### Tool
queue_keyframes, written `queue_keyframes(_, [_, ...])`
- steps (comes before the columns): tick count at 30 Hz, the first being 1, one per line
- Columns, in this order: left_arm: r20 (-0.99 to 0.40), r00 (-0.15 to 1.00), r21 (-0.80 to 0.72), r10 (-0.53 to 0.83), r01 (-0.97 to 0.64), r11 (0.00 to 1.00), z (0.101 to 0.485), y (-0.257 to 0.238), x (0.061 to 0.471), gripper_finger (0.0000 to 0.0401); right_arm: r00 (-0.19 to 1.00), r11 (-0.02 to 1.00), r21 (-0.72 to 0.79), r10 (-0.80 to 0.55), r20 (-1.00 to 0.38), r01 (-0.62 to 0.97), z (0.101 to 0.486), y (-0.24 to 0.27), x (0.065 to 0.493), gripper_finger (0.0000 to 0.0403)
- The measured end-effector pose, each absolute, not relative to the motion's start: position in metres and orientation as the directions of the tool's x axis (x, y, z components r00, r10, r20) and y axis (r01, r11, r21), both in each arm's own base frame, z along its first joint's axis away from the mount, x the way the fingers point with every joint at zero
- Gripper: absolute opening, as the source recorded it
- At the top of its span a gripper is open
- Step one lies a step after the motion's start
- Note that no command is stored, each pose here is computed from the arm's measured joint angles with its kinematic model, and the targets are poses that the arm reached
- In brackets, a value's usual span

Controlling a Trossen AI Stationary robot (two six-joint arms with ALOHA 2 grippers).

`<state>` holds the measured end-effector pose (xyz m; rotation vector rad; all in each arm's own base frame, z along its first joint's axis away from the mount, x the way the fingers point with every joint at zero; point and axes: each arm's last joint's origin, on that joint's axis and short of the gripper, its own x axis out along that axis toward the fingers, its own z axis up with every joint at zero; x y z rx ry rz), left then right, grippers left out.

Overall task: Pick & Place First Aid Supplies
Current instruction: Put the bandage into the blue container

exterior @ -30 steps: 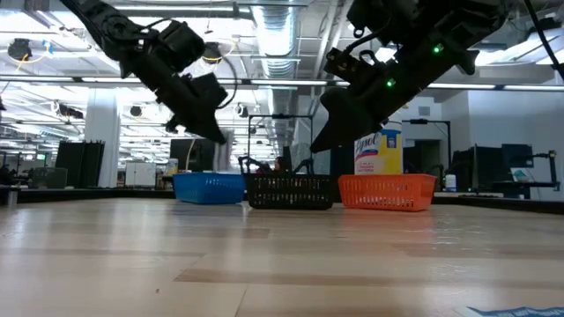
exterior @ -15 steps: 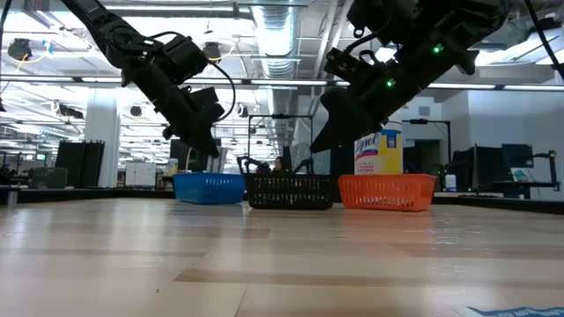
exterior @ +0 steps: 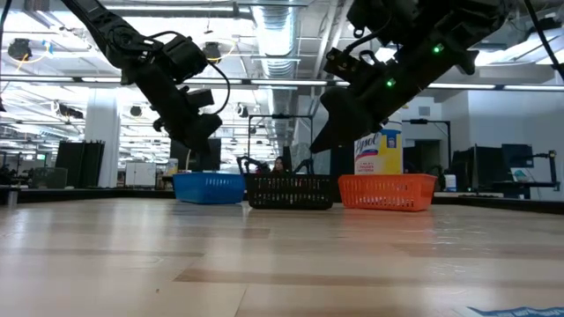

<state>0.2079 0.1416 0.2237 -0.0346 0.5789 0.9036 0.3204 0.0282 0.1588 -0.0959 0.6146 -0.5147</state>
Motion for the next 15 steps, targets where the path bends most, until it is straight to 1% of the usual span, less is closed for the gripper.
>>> queue_keyframes(2, [-0.485, 0.480, 0.213, 0.731, -0.746, 0.631, 0.224, 0.140, 0.209, 0.0115, 0.708, 0.888, -0.215, -0.455, -0.541, 0.406, 0.158, 0.029, 0.321, 0.0128])
queue_keyframes(6, [-0.460, 0.524, 0.228, 0.716, -0.710, 0.666, 0.226, 0.132, 0.216, 0.0115, 0.736, 0.932, -0.156, -0.354, -0.577, 0.326, 0.157, 0.032, 0.322, 0.0129])
queue_keyframes(8, [-0.440, 0.553, 0.240, 0.708, -0.687, 0.686, 0.230, 0.126, 0.220, 0.0116, 0.744, 0.940, -0.139, -0.332, -0.580, 0.311, 0.158, 0.031, 0.322, 0.0131])
queue_keyframes(12, [-0.386, 0.629, 0.246, 0.675, -0.635, 0.732, 0.237, 0.111, 0.229, 0.0115, 0.751, 0.942, -0.139, -0.329, -0.572, 0.307, 0.158, 0.029, 0.323, 0.0138])
queue_keyframes(15, [-0.377, 0.687, 0.231, 0.621, -0.580, 0.782, 0.239, 0.101, 0.234, 0.0114, 0.785, 0.955, -0.152, -0.296, -0.545, 0.254, 0.162, 0.030, 0.326, 0.0141])
